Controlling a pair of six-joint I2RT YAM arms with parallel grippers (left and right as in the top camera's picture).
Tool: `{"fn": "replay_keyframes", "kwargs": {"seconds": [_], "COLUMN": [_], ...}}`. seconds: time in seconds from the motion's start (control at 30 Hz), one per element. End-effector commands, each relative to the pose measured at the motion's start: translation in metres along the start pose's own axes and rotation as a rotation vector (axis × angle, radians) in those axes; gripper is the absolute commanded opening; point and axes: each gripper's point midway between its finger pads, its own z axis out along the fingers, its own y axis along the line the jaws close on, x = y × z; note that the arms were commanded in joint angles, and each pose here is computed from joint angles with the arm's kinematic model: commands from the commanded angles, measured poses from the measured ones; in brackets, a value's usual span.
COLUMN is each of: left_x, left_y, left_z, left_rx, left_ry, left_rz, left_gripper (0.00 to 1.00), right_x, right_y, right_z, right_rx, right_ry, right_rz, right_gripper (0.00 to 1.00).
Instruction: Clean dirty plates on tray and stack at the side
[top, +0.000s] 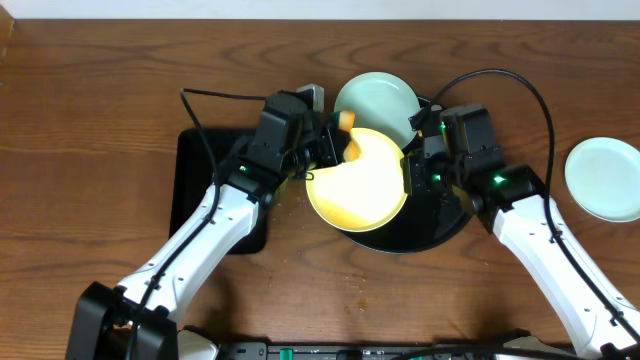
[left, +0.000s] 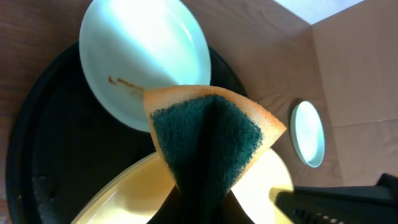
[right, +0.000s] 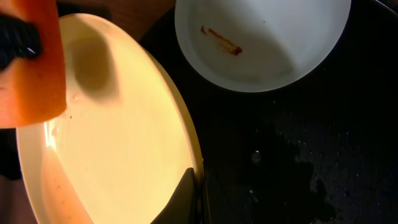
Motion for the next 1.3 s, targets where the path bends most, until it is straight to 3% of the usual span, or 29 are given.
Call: {"fn": "replay_keyframes", "kwargs": {"seconds": [0.0, 0.5, 0.87, 1.27], "left_x": [0.004, 0.018, 0.030, -0.007], "left_y": [0.015, 0.027, 0.008, -0.034], "left_z": [0.002, 0.003, 0.009, -0.015], "left_rx": [-0.049, -0.091, -0.052, 0.079], "left_ry": [-0.008, 0.033, 0.053, -0.107], "left_rz": [0.020, 0.022, 0.056, 0.121], "left_gripper": [0.07, 0.07, 0.07, 0.07], "right_x": [-0.003, -0.007, -0.010, -0.011], "right_y": [0.009, 0.012, 0.003, -0.017], "right_z": [-0.006, -0.009, -0.009, -0.010], "right_rx": [-0.040, -0.054, -0.017, 0.096], "right_ry": [-0.018, -0.039, -0.048, -0.060], "right_rz": [-0.015, -0.022, -0.013, -0.043], "right_gripper": [0.01, 0.01, 0.01, 0.01]}}
